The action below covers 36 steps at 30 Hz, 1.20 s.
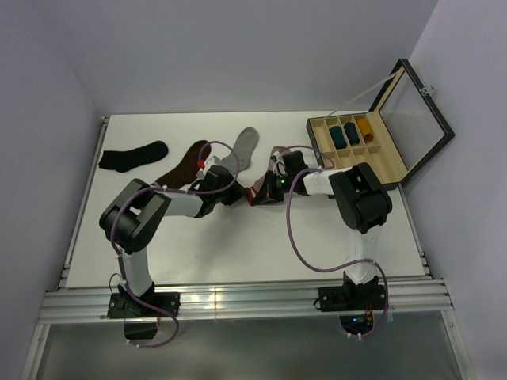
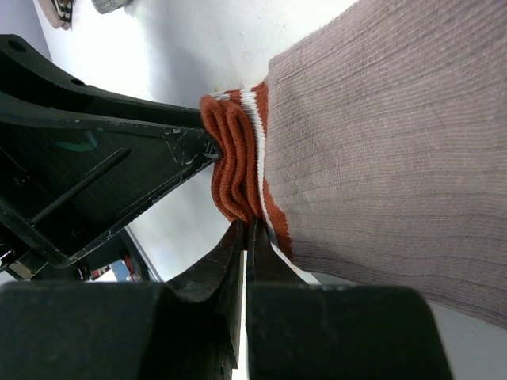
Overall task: Roll the socks
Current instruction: Roll the sock at the center of the board.
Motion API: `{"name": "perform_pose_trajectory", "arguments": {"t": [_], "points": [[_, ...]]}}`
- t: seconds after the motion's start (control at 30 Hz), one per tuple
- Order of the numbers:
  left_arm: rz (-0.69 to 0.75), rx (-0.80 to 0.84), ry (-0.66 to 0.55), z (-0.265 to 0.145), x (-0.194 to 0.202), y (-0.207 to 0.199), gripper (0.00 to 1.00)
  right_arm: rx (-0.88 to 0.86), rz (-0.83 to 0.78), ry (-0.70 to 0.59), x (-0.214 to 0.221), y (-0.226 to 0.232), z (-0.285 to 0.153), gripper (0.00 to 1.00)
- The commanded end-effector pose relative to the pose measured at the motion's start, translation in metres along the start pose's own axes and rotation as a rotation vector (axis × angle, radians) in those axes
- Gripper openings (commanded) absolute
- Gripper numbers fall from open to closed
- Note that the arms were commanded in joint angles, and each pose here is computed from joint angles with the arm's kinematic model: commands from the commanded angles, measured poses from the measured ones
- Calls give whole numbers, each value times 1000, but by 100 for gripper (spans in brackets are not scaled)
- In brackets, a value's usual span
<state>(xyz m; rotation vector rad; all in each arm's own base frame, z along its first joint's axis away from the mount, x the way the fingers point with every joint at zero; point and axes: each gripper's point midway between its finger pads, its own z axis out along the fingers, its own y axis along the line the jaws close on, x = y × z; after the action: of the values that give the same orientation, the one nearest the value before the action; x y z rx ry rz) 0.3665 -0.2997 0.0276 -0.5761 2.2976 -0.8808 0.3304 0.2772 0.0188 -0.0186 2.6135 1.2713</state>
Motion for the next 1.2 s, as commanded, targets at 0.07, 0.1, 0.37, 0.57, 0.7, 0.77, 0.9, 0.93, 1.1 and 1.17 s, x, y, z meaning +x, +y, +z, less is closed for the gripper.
{"name": "perform_pose_trajectory", "arguments": {"t": [0.07,0.1,0.37,0.57,0.7,0.77,0.9,0.93,1.1,1.17], "points": [[11,-110,14,9,4,24,33,59,11,-15,-6,-14,3,0],[11,-139,22,9,7,31,33,59,10,-14,-6,-14,4,0],[31,-307,1,10,6,55,27,74,12,-16,-6,-15,2,5],[95,-452,8,11,12,73,18,102,-40,-68,-13,-6,-10,28],[118,-480,2,8,13,74,15,144,-137,-164,-22,8,-26,35],[119,-482,-2,7,11,74,15,186,-154,-219,-22,5,-33,36],[135,-486,3,4,12,71,13,162,-214,-303,-32,23,-43,38],[136,-492,3,2,12,72,13,162,-231,-311,-34,27,-43,38],[153,-505,-10,-8,11,73,12,199,-314,-318,-33,39,-34,39],[152,-499,-16,-11,9,72,12,201,-306,-309,-34,38,-25,38]]}}
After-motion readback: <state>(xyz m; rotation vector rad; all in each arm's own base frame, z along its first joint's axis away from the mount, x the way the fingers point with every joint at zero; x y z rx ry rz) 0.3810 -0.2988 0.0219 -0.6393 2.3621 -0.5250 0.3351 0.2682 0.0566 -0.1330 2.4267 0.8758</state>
